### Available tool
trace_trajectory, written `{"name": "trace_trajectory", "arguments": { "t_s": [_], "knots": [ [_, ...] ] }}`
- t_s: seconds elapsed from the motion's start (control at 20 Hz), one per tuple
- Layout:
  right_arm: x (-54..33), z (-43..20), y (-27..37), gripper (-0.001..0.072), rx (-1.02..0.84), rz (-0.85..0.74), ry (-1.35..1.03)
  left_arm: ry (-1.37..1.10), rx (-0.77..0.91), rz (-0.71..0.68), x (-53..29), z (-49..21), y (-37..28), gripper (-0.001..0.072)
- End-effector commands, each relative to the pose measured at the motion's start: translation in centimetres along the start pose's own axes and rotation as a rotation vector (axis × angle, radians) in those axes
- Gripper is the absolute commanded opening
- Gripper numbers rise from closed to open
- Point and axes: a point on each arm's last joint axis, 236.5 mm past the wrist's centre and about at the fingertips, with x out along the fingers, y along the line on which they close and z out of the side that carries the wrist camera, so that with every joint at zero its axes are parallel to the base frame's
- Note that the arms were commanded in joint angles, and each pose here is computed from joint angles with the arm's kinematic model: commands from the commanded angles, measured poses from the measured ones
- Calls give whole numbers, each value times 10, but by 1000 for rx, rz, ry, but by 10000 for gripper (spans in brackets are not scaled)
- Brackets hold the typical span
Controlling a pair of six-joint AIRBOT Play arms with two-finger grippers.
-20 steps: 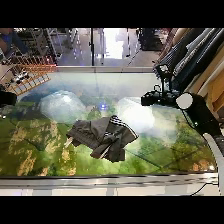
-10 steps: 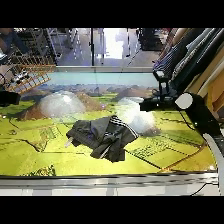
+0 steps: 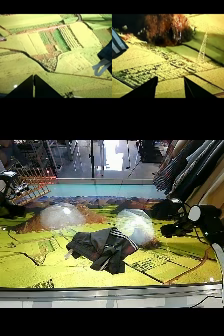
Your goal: Fold the clothes and pants, and hang the long-sleeved shirts on hangers.
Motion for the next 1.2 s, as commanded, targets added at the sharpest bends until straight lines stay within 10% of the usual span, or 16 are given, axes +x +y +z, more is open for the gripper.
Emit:
{"name": "trace_trajectory", "arguments": {
  "t_s": [0.0,0.05,0.15,0.4,0.65,0.85,1.15],
  "knots": [
    [0,-3,-7,421,0,57,1,-17,6,-290,5,11,-66,123],
    [3,2,1,421,6,130,-32,-39,28,-425,-4,15,-94,315],
    [12,6,17,421,48,292,-85,-24,52,-567,-12,10,-125,430],
    [46,-16,49,422,173,601,-126,140,159,-807,1,-40,-178,422],
    [84,-44,73,422,372,769,-154,50,90,-924,44,-83,-227,227],
    [101,-28,72,422,443,723,-224,-64,-186,-1023,83,-84,-268,383],
    [132,-22,94,421,435,734,-152,-261,320,-954,70,-99,-343,459]
  ]
}}
